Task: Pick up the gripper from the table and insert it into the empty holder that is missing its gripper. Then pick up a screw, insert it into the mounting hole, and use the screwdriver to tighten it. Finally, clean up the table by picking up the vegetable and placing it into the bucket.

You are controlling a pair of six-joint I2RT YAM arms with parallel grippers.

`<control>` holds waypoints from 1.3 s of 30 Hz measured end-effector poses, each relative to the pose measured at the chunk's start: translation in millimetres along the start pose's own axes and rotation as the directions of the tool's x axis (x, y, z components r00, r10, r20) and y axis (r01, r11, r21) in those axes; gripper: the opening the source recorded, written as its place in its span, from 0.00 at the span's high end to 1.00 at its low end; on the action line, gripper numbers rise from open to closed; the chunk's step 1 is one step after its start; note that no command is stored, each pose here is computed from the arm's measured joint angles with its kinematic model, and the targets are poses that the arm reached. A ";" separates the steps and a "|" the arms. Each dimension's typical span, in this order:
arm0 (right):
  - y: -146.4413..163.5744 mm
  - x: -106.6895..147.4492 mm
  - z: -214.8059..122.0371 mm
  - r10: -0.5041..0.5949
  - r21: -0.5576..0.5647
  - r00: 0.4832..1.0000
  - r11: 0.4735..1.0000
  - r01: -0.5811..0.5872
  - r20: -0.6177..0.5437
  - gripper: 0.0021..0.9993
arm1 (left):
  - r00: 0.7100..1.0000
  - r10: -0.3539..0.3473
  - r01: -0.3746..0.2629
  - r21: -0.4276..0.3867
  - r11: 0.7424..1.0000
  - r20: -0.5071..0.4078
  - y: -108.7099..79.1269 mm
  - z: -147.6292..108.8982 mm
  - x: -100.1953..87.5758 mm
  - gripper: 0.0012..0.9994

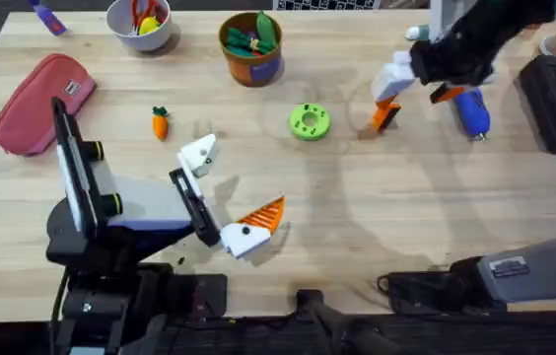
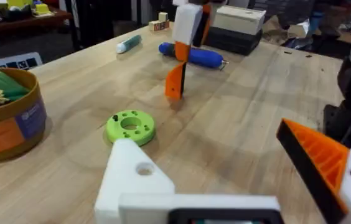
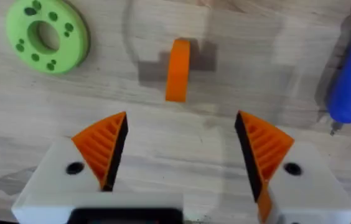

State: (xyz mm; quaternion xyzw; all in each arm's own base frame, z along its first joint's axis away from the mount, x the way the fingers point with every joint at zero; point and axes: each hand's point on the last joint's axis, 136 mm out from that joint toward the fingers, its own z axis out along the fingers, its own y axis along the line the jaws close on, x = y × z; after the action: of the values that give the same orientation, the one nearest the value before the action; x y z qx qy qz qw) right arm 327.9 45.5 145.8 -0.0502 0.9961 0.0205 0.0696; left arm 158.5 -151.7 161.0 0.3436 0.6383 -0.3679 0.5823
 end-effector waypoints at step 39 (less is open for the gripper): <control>6.2 -12.9 62.4 0.014 0.003 0.994 1.000 -0.014 -0.105 0.99 | 1.000 0.000 0.000 0.000 1.000 0.000 0.0 0.0 0.0 0.00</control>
State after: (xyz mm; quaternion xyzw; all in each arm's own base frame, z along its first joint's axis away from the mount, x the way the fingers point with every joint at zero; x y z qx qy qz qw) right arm 348.5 55.9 86.0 -0.0439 0.9987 0.0172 0.0170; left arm 158.5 -151.7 161.0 0.3436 0.6383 -0.3679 0.5824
